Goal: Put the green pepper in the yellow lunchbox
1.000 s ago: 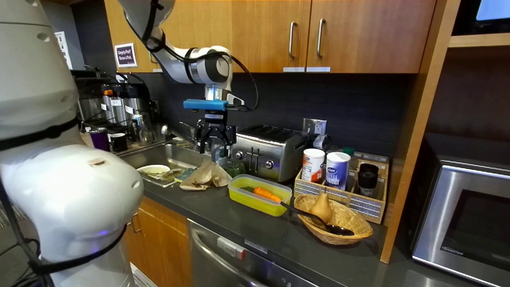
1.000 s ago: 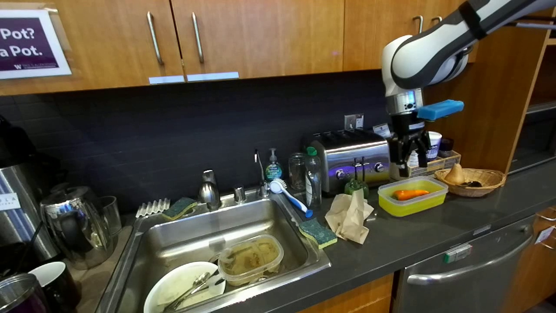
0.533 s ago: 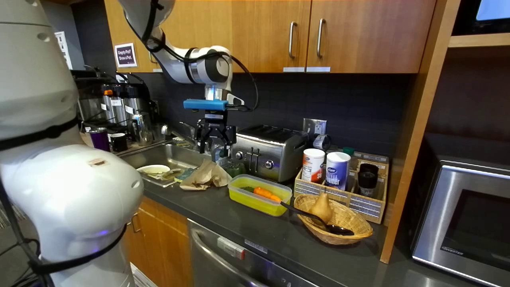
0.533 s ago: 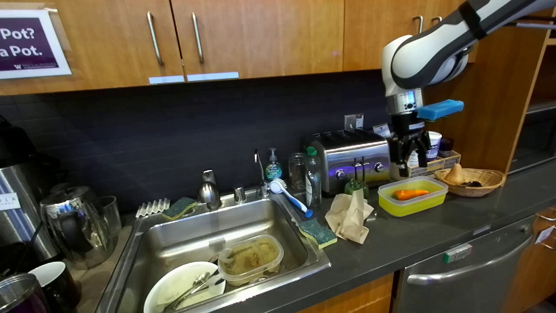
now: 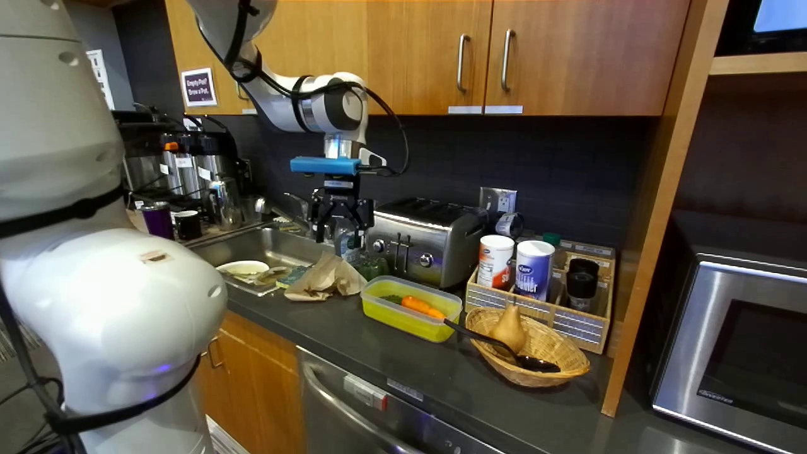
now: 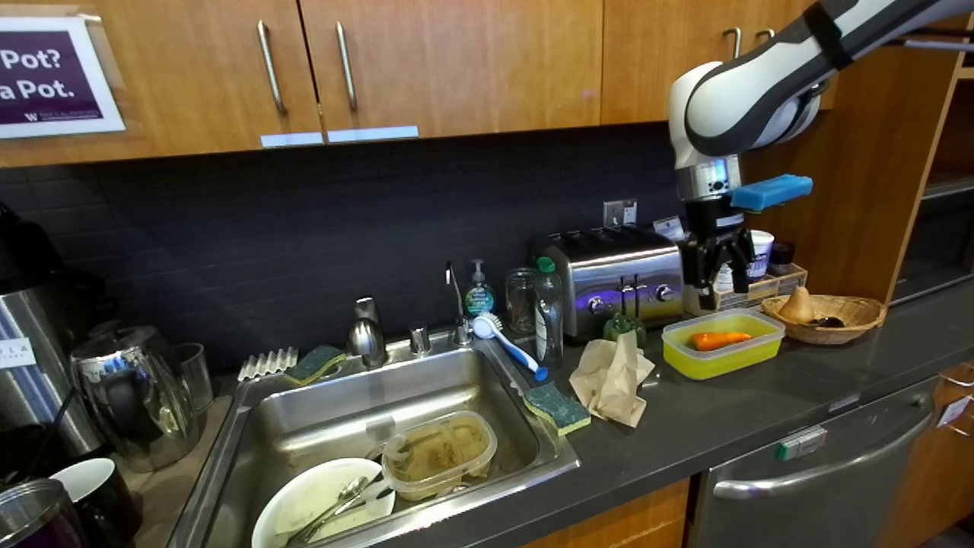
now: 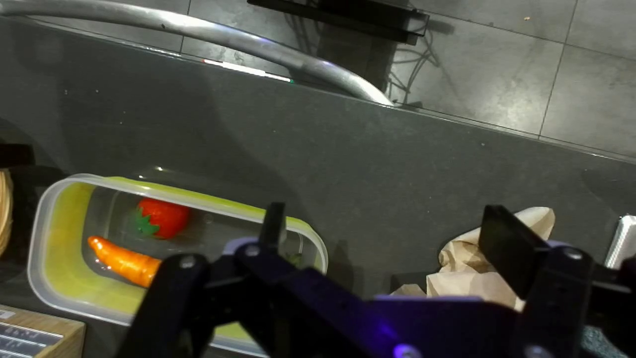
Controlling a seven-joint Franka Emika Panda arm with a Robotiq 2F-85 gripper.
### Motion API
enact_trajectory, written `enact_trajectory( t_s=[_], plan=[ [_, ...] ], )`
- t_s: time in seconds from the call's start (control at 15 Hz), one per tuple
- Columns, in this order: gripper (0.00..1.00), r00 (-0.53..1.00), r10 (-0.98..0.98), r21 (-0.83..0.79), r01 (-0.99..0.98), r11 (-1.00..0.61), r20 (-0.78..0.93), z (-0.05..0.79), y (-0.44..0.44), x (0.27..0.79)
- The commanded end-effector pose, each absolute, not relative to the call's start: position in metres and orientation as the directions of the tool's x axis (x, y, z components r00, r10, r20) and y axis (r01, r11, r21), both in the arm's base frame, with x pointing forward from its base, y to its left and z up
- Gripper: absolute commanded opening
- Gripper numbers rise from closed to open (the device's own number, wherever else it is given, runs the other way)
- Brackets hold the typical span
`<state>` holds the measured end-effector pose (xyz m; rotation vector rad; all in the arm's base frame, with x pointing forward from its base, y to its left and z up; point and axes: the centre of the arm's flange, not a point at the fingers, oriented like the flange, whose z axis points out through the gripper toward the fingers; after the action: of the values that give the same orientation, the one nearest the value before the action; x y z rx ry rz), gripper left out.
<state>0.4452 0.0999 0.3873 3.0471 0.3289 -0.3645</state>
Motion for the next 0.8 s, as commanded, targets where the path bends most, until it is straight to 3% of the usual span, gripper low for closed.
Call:
enact_trajectory(
  t_s=[0.0,0.73],
  plan=[
    [1.00,0.949,0.220,0.018,0.230,-0.973,-0.228,0.384,0.101,0.457],
    [1.00,0.876,0.471,-0.042,0.470,-0.882,-0.098,0.345,0.114,0.520]
  ],
)
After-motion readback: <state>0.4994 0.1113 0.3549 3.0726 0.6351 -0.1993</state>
